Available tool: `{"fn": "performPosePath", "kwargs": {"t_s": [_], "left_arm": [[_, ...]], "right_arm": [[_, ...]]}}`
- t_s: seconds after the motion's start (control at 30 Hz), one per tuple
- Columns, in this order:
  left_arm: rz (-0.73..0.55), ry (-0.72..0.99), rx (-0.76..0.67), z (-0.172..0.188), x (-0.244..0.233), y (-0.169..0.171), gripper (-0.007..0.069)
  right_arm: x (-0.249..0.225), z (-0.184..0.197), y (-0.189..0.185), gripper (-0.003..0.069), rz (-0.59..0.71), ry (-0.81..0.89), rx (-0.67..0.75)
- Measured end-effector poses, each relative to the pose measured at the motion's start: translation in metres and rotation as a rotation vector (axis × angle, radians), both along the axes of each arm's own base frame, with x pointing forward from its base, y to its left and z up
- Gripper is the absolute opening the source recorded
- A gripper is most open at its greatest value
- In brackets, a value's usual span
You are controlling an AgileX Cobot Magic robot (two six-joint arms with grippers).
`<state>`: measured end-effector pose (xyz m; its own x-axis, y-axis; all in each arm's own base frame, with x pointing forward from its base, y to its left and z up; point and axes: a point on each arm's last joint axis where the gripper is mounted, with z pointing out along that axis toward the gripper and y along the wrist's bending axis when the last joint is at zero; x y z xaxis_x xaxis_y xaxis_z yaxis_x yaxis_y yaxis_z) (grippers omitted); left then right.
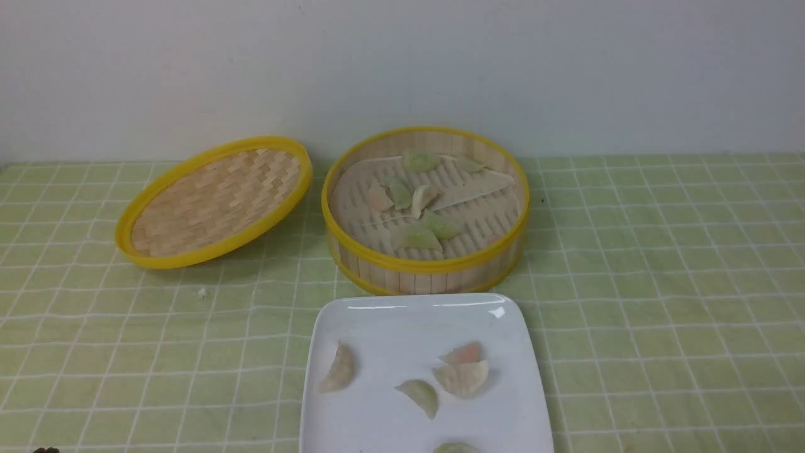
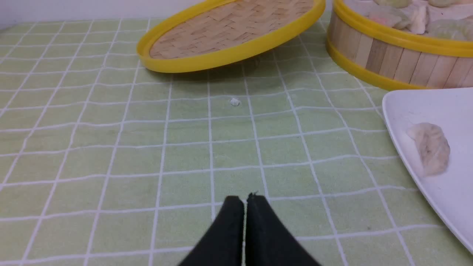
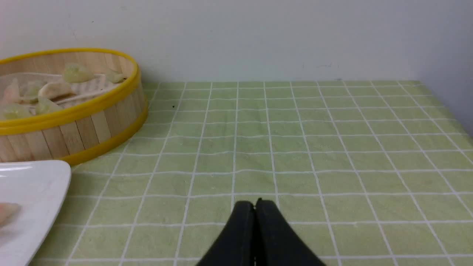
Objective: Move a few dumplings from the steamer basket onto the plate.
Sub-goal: Use the left arm to grab a dumpling from the steamer
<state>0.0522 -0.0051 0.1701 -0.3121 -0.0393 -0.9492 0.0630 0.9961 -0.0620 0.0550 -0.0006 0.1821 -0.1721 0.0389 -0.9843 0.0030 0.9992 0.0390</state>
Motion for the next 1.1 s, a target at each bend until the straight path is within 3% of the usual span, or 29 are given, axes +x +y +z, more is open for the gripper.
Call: {"fn": "performPosePath", "kwargs": {"t_s": [0.77, 0.9, 0.97, 1.1], "left_arm": [[0.001, -0.008, -0.009, 0.001, 0.000, 0.000, -0.0006], [0.018, -0.065, -0.198, 0.007, 0.002, -0.003, -0.0006], [0.039, -0.148, -0.383, 0.016, 0.003, -0.004, -0.0006], [0.075, -0.297, -0.519, 0.030, 0.005, 0.000, -0.0006]], "right_arm": [[0.000, 0.000, 0.000, -0.0015, 0.000, 0.000, 0.000], [0.000, 0.000, 0.000, -0.0015, 0.000, 0.000, 0.000], [0.000, 0.000, 0.000, -0.0015, 0.000, 0.000, 0.000], [0.000, 0.000, 0.000, -0.0015, 0.000, -0.001, 0.000]]}}
